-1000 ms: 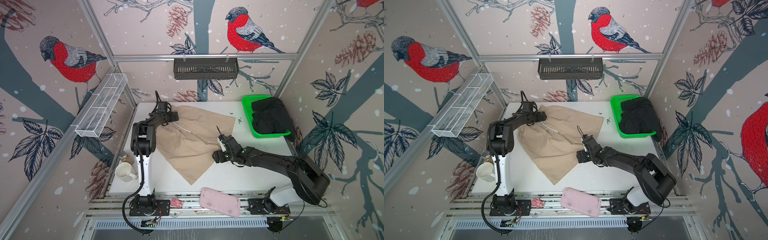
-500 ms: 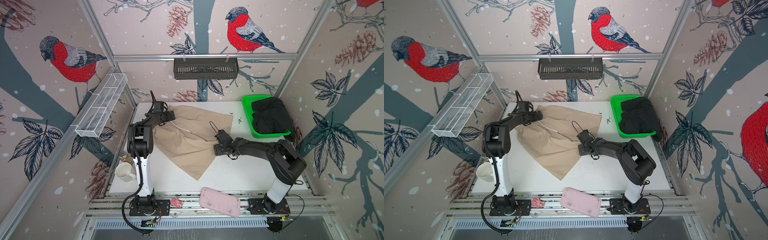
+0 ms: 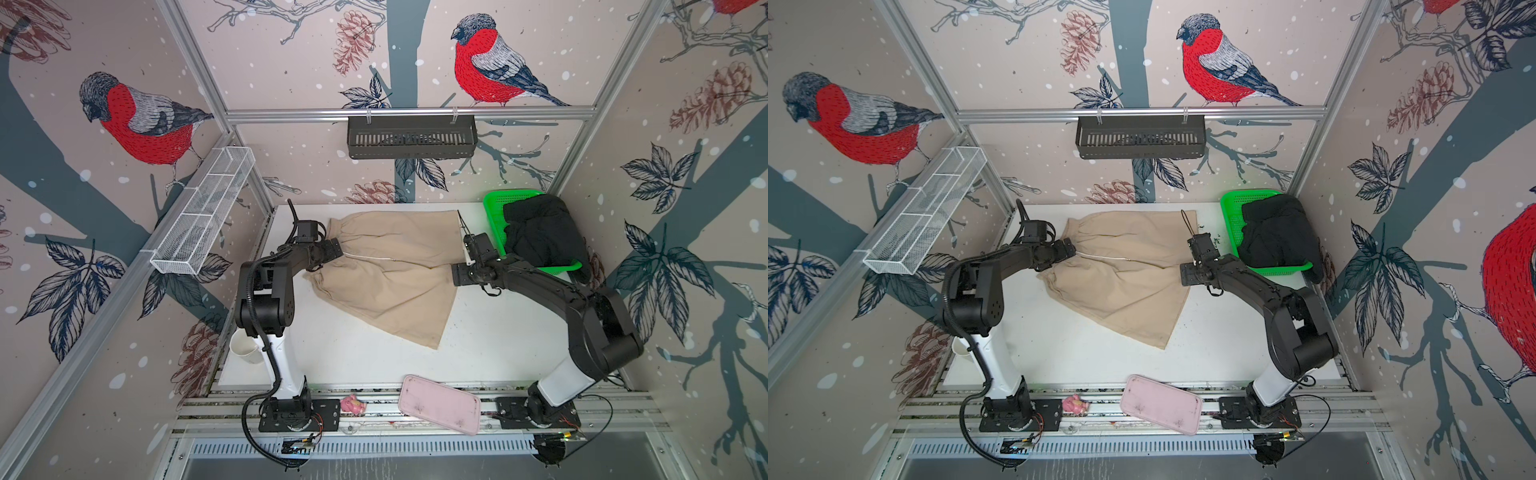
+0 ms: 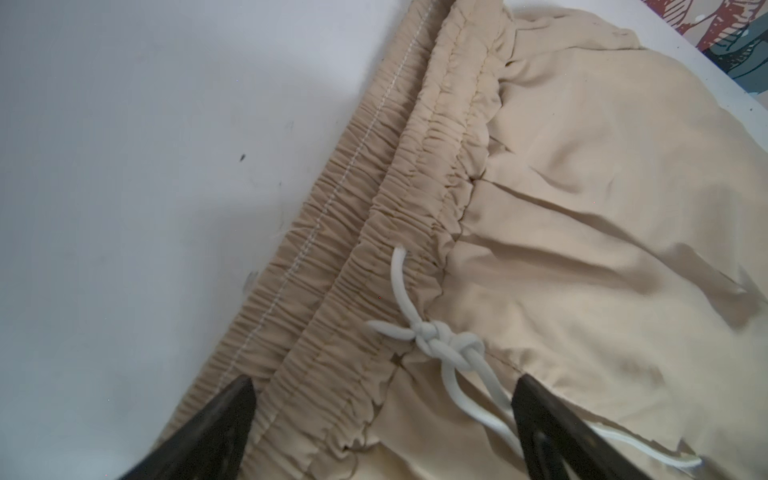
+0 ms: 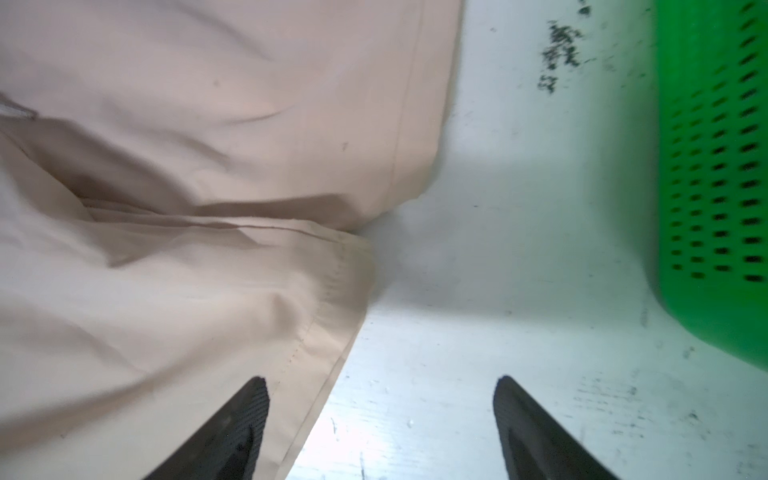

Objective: Fold and stack the shorts

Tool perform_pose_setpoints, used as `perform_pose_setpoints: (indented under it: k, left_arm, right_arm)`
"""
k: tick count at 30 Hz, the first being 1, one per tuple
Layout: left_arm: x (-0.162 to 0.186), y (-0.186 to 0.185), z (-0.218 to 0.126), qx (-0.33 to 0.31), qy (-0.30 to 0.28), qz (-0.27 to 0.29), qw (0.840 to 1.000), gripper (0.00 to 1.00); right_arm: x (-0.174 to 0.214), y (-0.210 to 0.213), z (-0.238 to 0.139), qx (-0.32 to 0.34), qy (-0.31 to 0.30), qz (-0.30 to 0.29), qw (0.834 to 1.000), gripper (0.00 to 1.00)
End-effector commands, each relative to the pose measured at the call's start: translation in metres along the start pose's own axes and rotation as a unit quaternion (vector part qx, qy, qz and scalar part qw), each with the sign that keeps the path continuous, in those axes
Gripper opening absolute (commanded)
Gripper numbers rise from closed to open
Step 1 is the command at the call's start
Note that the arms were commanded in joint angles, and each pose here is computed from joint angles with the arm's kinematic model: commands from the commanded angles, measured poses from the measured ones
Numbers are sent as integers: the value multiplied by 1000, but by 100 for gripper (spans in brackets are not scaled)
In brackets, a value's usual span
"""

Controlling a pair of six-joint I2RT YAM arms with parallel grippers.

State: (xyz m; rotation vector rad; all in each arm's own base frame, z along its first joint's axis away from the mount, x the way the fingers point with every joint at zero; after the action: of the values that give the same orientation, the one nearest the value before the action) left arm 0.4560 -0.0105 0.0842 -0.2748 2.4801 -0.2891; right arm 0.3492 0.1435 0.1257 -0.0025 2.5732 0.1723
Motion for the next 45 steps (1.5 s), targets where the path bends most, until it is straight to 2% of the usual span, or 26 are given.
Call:
perform_pose_setpoints:
  k: [1, 3, 6, 10, 16, 19, 23, 25, 26, 28, 30, 32, 37, 45]
  left_arm:
    - [-14, -3, -23, 2, -46, -12, 999, 97]
    - [-22, -7, -35, 7, -58, -10, 998, 97]
    - [-24, -9, -46, 5, -66, -10, 998, 97]
    - [-17, 1, -56, -24, -71, -18, 997, 97]
    - [-10, 22, -80, -76, -88, -44, 992, 97]
    - [-5, 29, -94, -85, -103, -62, 989, 97]
    - [5, 28, -102, -70, -120, -90, 986, 97]
    - [11, 28, -101, -67, -112, -94, 987, 97]
    - [14, 29, -101, -68, -107, -95, 987, 97]
    - [22, 32, -98, -76, -94, -98, 988, 97]
    - [30, 36, -94, -81, -88, -104, 987, 97]
    - [37, 38, -90, -83, -78, -109, 987, 97]
    - [52, 35, -79, -58, -63, -119, 989, 95]
    - [76, 27, -63, 2, -45, -137, 990, 78]
  right_arm:
    - [18, 16, -11, -51, 26, -15, 998, 86]
    - [39, 34, -18, -84, 46, -23, 995, 86]
    - [88, 52, -26, -96, 92, -23, 991, 86]
    - [149, 63, -35, -106, 141, 6, 984, 81]
    - [195, 80, -44, -122, 159, 31, 979, 74]
    - [206, 88, -43, -137, 158, 33, 977, 70]
    - [208, 88, -32, -118, 145, 27, 982, 64]
    - [204, 90, -28, -117, 137, 20, 983, 58]
    - [203, 92, -28, -118, 136, 18, 983, 51]
    - [203, 91, -28, -112, 137, 16, 984, 29]
    - [204, 84, -29, -99, 138, 14, 985, 13]
    - [204, 75, -32, -87, 135, 15, 987, 4]
    - [203, 66, -43, -99, 122, 38, 987, 3]
    - [200, 69, -42, -113, 108, 51, 986, 3]
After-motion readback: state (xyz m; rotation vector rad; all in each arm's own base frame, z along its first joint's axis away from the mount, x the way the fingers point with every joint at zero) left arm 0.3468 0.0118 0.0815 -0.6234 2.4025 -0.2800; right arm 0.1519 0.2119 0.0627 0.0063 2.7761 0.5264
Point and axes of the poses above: each gripper's point midway between its finger pads, its own z axis out along the fingers, its own y axis along the line the jaws close on, x = y × z, the point moved 4 cm from there along -z, back along the fingers, and after that the axes turned 9 degrees about z, right-handed, at the moved point
